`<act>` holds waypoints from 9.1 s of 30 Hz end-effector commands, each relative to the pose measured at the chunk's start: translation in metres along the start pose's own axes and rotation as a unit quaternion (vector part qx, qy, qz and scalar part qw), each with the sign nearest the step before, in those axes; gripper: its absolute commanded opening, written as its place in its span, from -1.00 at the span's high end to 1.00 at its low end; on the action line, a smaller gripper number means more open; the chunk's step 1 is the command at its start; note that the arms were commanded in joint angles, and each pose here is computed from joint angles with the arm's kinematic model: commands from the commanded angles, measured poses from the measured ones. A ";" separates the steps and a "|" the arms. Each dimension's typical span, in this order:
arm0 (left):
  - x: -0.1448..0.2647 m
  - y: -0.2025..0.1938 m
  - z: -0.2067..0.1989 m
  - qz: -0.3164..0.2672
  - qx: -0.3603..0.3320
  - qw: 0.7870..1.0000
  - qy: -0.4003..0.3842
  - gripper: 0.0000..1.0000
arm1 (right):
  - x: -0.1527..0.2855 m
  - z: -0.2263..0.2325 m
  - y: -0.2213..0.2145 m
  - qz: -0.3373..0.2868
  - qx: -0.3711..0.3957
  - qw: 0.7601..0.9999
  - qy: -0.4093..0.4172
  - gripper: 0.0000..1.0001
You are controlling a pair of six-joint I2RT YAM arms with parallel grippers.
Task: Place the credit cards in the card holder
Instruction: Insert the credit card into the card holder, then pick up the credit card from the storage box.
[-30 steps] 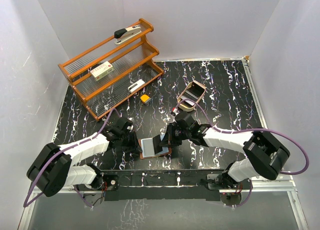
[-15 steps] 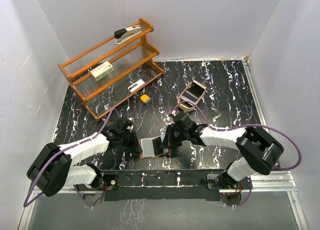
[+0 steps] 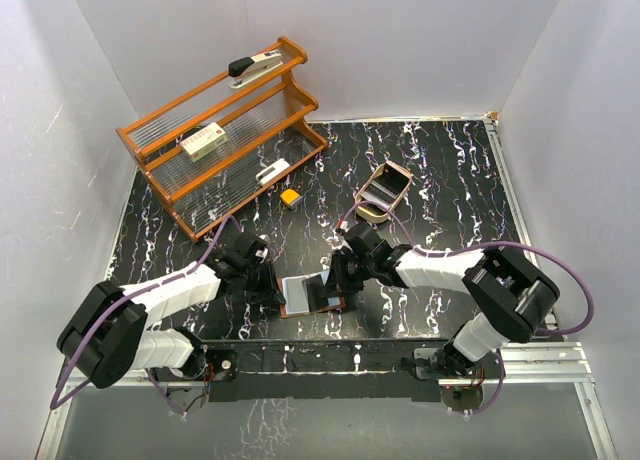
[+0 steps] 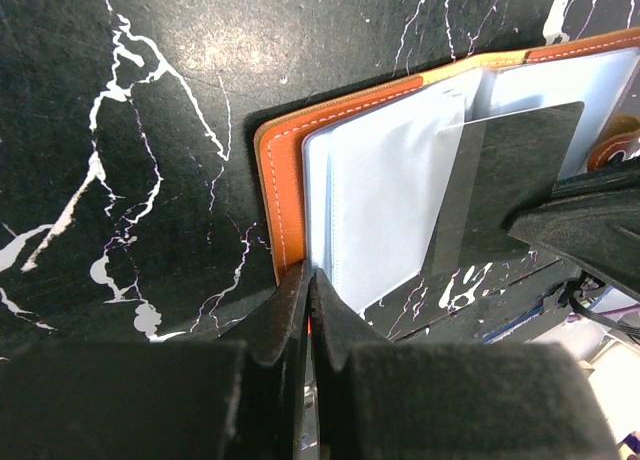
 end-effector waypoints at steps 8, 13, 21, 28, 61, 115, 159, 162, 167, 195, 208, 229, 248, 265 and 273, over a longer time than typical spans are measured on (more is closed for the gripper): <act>-0.006 -0.017 0.012 0.030 0.014 0.999 0.015 1.00 | -0.005 0.003 0.016 -0.023 0.008 1.000 0.004 0.96; -0.006 -0.017 0.011 0.031 0.013 0.999 0.013 1.00 | -0.008 0.004 0.016 -0.021 -0.001 1.000 0.010 0.97; -0.006 -0.017 0.011 0.032 0.013 0.999 0.010 1.00 | -0.012 0.005 0.018 -0.027 -0.009 0.999 0.020 0.99; -0.007 -0.019 0.013 0.032 0.015 0.999 0.009 1.00 | -0.008 0.005 0.022 -0.041 -0.006 0.999 0.008 1.00; -0.009 -0.021 0.008 0.032 0.033 0.999 -0.009 1.00 | -0.008 0.005 0.007 -0.051 -0.006 0.998 -0.021 0.42; 0.049 0.027 -0.024 -0.083 0.002 0.996 -0.014 0.29 | 0.044 0.058 0.036 -0.142 0.150 0.974 -0.098 0.12; 0.116 0.048 -0.039 -0.153 -0.199 0.968 -0.012 -0.97 | 0.115 -0.115 0.357 -0.190 0.257 0.740 -0.591 -0.10; 0.116 0.049 -0.038 -0.153 -0.198 0.968 -0.010 -0.97 | 0.120 -0.120 0.359 -0.193 0.256 0.737 -0.595 -0.05; 0.116 0.049 -0.039 -0.154 -0.199 0.968 -0.012 -0.97 | 0.126 -0.119 0.365 -0.203 0.253 0.740 -0.589 0.05; 0.115 0.050 -0.039 -0.155 -0.200 0.968 -0.011 -0.97 | 0.131 -0.104 0.371 -0.214 0.260 0.754 -0.564 0.54; 0.116 0.050 -0.038 -0.158 -0.198 0.967 -0.008 -0.97 | 0.132 -0.100 0.367 -0.208 0.262 0.766 -0.549 0.95; 0.117 0.049 -0.038 -0.161 -0.197 0.967 -0.010 -0.97 | 0.143 -0.090 0.361 -0.204 0.250 0.775 -0.543 1.00; 0.116 0.050 -0.036 -0.160 -0.195 0.968 -0.004 -0.97 | 0.152 -0.076 0.358 -0.205 0.245 0.791 -0.522 1.00; 0.110 0.049 -0.035 -0.158 -0.191 0.969 -0.007 -0.82 | 0.173 -0.054 0.319 -0.229 0.197 0.823 -0.481 1.00; 0.112 0.046 -0.053 -0.151 -0.141 0.977 -0.061 -0.60 | 0.178 -0.039 0.291 -0.247 0.178 0.854 -0.422 1.00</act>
Point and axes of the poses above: each gripper's point midway between its finger pads, its own x axis back along the fingers, its own z axis along the line the jaws close on, y = z × x, the point moved 4 cm from there along x, back along the fingers, and after that the axes turned 7 degrees about -x, right-handed, at the moved point
